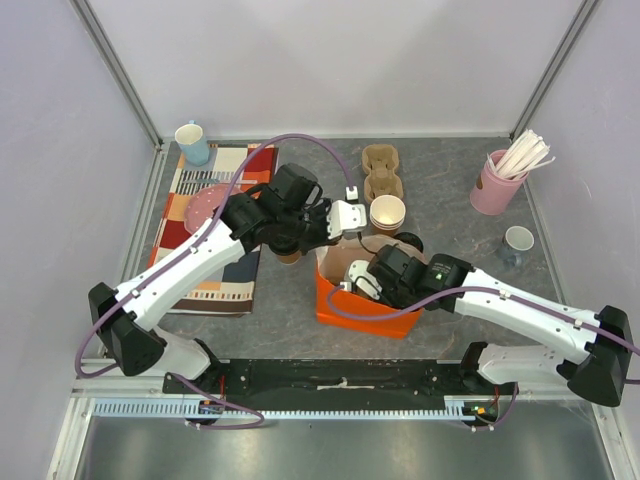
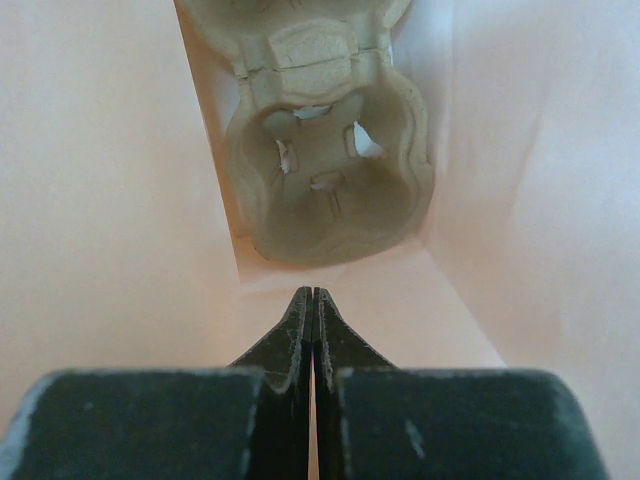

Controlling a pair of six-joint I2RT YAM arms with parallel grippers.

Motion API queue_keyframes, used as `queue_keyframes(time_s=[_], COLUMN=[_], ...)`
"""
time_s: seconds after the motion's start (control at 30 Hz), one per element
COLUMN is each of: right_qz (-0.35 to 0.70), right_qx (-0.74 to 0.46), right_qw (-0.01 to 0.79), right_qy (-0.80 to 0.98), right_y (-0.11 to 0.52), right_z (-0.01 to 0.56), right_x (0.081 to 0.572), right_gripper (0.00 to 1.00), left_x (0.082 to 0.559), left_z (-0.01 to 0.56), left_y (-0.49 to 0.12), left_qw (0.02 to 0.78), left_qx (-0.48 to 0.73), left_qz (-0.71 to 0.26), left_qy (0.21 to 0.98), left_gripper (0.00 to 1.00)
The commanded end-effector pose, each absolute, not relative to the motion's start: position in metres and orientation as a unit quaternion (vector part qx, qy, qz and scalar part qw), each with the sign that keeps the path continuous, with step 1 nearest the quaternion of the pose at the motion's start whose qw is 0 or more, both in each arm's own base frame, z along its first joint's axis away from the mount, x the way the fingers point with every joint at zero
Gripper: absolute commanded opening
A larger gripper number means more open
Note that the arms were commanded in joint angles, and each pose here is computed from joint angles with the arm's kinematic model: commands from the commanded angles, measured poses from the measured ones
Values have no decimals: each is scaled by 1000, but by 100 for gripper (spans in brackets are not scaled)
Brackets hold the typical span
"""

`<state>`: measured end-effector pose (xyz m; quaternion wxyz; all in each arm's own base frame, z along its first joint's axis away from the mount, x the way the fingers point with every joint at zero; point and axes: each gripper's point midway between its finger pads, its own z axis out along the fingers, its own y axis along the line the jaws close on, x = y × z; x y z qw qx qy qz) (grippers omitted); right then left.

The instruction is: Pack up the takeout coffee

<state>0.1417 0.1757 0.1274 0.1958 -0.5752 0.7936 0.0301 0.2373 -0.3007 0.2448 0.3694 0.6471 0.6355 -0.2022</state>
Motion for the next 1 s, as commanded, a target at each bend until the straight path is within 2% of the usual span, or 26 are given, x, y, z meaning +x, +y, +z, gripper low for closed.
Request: queue_keyframes(time_s=[0.0,0.43,0.6,0.83,0.97], right_qz=[23,20,31,41,72], right_qx=[-571,-594,-586,-579,-535], right_qw=[196,196,212,205,243], right_qy=[797,780,782,788,806], right_y=[174,161,185,211,231], right_z=[125,116,134,146,172], right_x=[142,123,135,145,150], right_gripper=[0,0,0,0,0], left_x=[233,209,207,219,214], left_z=[254,251,253,283,296], left_y=[-291,-264,-274,-263,-253], left_qw=[364,339,335,410,451], left_qx=[657,646,633,583,557], left_qz=[-191,-151,-166,-141,-147], left_qy=[632,667,678,687,682], left_gripper=[2,2,2,2,2])
